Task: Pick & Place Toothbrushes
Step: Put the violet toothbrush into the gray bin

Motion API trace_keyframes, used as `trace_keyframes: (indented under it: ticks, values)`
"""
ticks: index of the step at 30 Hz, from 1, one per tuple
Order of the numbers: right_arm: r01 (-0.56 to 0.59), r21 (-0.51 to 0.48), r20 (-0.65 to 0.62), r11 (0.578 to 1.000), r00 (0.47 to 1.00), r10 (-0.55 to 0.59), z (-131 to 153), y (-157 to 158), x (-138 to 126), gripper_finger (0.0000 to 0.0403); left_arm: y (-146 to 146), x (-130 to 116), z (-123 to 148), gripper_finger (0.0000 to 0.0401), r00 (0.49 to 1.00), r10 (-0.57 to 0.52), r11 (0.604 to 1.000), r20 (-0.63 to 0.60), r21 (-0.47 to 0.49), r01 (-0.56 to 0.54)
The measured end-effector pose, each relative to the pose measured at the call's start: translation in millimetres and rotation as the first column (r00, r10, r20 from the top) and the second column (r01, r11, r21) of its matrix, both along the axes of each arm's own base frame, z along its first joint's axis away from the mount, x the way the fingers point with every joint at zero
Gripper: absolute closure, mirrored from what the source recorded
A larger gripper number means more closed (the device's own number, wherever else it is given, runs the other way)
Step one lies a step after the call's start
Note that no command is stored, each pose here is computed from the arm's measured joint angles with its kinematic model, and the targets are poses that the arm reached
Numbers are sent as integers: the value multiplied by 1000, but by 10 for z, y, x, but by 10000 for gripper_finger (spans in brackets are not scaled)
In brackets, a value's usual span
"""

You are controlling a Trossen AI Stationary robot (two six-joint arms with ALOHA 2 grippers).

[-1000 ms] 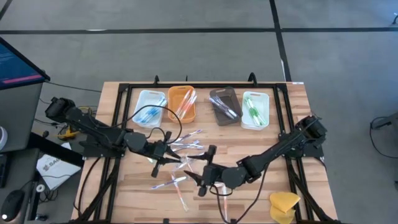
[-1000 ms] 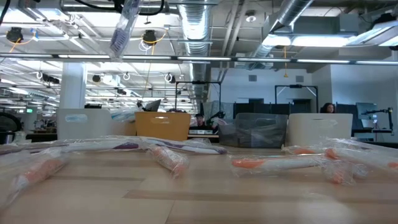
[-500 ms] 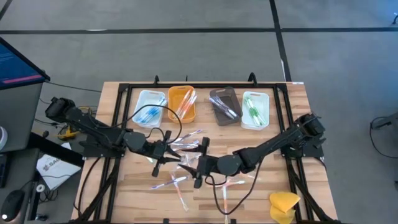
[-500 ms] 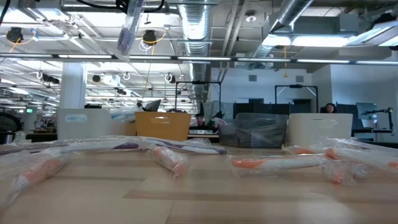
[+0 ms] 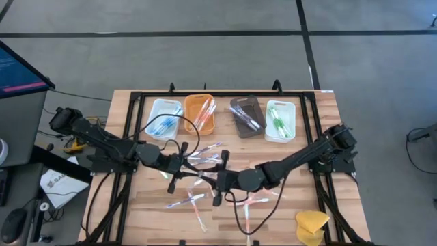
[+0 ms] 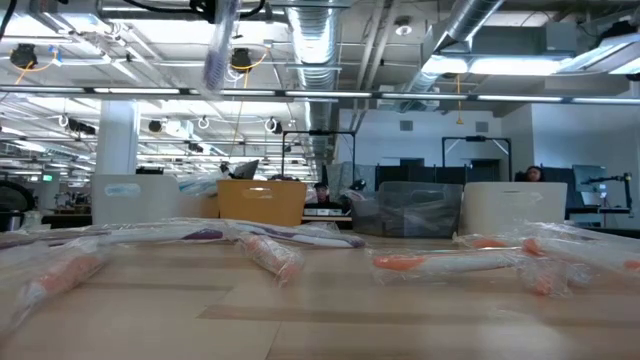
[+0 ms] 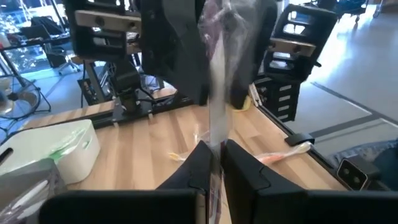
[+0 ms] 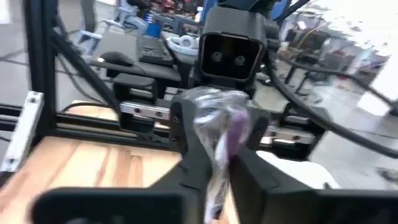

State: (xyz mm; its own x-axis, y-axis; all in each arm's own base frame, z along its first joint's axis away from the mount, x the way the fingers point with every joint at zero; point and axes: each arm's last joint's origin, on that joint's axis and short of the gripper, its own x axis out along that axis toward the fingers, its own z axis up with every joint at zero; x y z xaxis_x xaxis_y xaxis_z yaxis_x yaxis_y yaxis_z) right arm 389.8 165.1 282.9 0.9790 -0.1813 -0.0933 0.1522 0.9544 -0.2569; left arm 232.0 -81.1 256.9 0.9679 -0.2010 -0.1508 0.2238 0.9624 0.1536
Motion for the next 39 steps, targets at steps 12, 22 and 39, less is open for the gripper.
trace_keyframes:
  ticks: [12,22,39]
  values:
    - [-31,-2,-26,1000,999,31,-24,58,-26,384,-2,1,5,310,998,-44,986,36,164,37]
    - [113,-28,-89,993,989,-115,115,220,-344,384,3,2,6,234,999,-29,986,38,168,22]
    - [315,162,-203,935,938,-281,641,-116,-1188,384,53,-9,-81,215,992,123,971,-42,212,-112]
